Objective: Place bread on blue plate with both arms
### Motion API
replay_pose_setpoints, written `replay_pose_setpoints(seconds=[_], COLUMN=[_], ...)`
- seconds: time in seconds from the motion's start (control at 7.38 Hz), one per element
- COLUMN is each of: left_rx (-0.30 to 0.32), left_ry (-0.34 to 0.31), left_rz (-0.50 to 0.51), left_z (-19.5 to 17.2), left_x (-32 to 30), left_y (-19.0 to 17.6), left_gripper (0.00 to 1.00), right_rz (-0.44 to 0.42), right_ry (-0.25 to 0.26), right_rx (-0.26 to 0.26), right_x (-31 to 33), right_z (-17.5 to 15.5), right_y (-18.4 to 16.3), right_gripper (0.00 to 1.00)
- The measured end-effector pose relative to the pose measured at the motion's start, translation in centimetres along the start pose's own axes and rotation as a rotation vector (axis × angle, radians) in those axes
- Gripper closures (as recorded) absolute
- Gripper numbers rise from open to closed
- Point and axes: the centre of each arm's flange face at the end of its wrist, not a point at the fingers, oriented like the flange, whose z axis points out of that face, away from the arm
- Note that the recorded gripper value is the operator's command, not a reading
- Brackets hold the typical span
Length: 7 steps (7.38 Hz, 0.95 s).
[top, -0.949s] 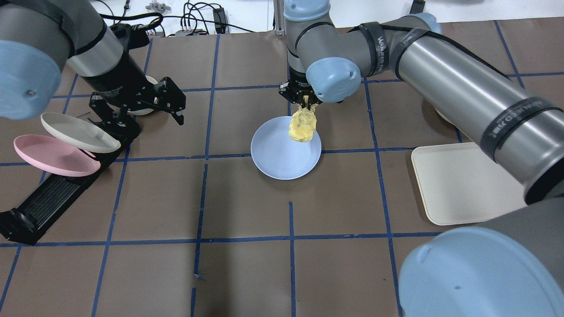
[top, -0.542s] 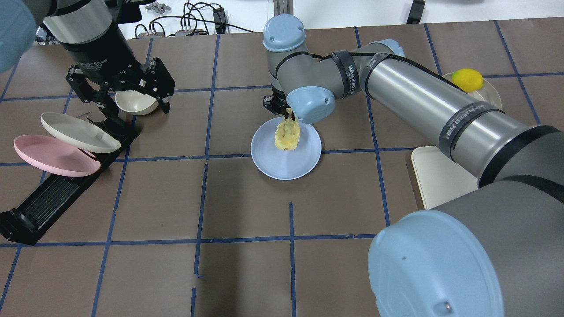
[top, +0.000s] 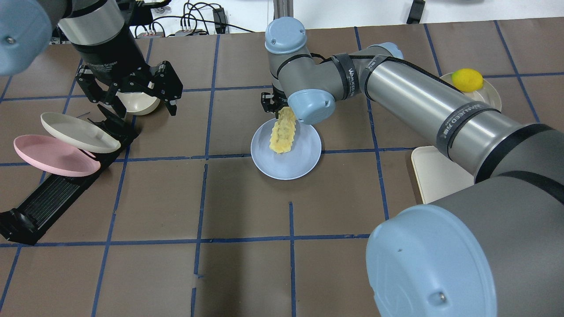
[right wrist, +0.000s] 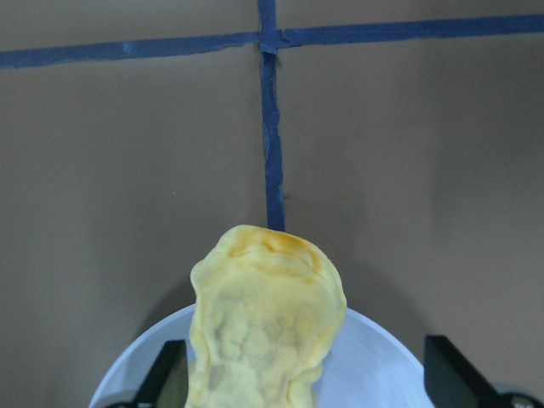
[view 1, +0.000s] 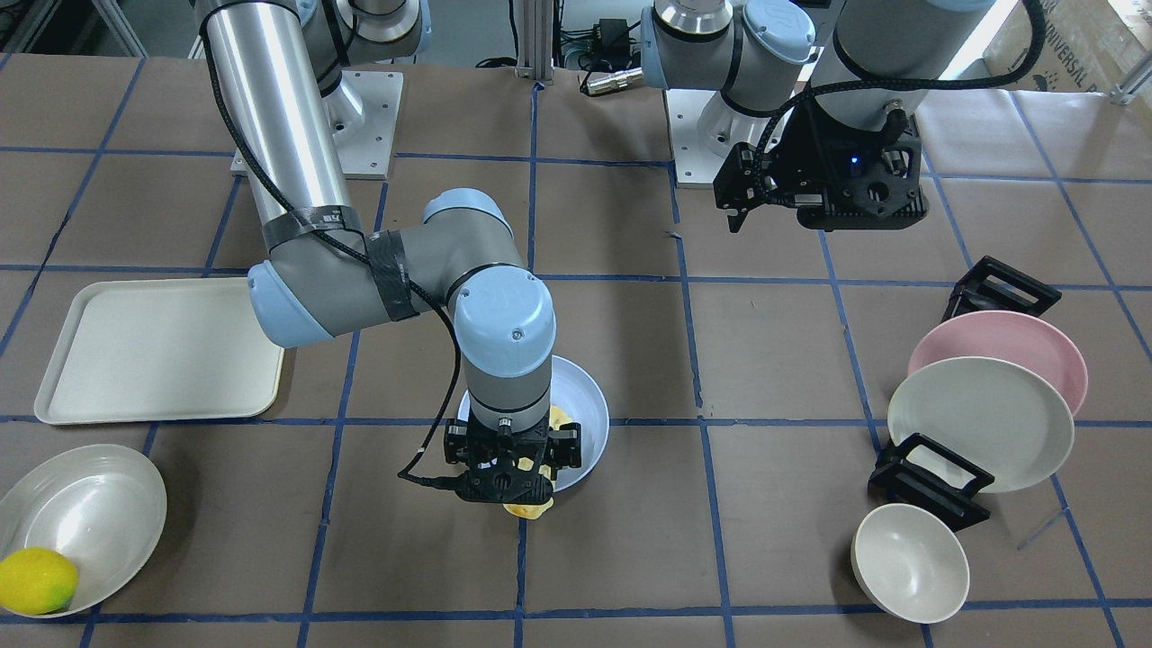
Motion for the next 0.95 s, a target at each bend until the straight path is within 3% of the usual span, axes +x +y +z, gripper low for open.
replay_pose_setpoints(seconds=[0.41,0.68,0.95], left_rx=[0.003,0.0,0.005], left_ry=[0.002,-0.005,-0.012], left_rz=[0.001,0.003,0.008], left_z=[-0.2,0.0,-0.3], left_x=[-0.3,-0.3,-0.4], left_y=[0.1,-0.1,-0.3], left_gripper=[0.0,0.0,0.0], right_rz=[-0.063,-0.199,-0.234], right_ry=[0.012,0.047,0.053], right_rx=[0.028,0.033,0.044], right_x=[2.1,8.5,17.9], right_z=[-2.2,-4.5,-8.0], right_y=[-0.7,-0.8,0.8], right_gripper=[0.0,0.0,0.0])
